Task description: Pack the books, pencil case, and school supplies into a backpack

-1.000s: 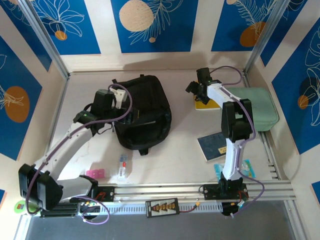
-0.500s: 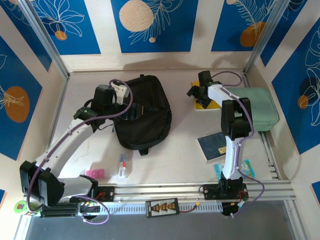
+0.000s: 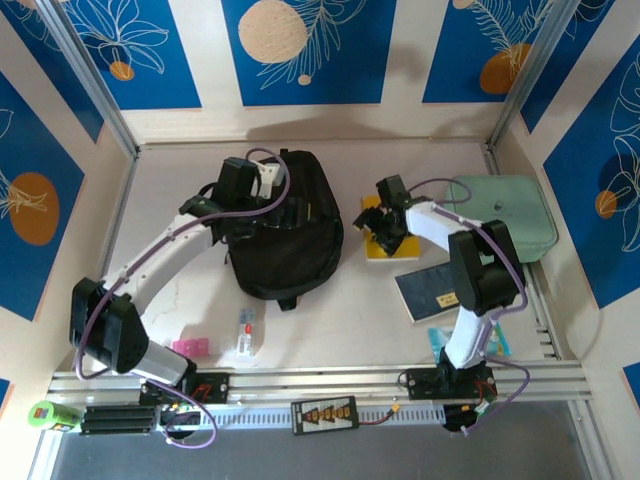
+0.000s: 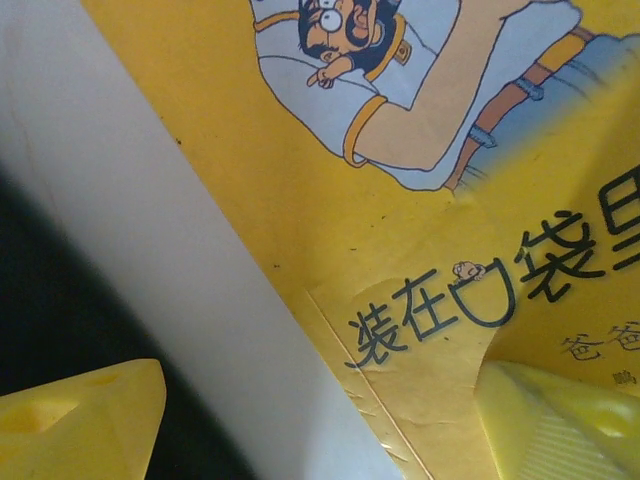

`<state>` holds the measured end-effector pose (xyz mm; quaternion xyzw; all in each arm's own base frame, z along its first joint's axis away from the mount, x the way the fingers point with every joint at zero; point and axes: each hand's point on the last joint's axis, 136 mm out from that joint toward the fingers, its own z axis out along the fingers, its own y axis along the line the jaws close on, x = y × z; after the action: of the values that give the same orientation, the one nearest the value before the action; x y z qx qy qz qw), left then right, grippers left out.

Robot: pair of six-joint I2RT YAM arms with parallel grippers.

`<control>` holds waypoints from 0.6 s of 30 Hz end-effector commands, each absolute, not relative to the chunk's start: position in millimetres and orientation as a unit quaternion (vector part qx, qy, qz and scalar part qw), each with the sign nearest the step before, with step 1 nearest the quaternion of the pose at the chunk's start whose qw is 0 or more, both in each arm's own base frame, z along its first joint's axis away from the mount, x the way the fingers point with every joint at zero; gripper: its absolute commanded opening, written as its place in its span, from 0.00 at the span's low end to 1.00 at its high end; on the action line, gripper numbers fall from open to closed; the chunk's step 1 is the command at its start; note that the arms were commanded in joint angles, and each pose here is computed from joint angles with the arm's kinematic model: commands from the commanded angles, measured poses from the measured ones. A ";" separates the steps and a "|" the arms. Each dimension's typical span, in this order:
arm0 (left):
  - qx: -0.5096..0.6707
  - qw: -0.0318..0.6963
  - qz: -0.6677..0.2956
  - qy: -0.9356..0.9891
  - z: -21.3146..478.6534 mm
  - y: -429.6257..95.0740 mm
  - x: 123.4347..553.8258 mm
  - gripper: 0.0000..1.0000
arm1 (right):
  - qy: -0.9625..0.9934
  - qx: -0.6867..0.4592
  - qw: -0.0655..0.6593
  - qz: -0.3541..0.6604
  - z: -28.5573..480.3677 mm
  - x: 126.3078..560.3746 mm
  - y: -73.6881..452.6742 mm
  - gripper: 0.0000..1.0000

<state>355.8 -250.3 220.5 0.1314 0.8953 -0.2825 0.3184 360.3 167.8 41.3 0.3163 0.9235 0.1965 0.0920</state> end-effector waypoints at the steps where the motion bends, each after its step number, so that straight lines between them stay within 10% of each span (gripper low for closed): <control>1: 0.130 0.302 -0.304 0.894 224.1 -274.3 357.3 0.99 | 0.911 0.358 0.017 0.202 25.4 306.5 188.6 0.82; 18: 0.123 0.223 -0.280 0.926 174.3 -376.0 338.3 0.73 | 0.944 0.235 0.159 0.169 87.1 354.5 93.7 0.66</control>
<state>343.4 -364.0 179.0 0.1289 0.9165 -0.3022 0.2282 361.9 105.7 98.4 0.2825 0.9198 0.2086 0.1751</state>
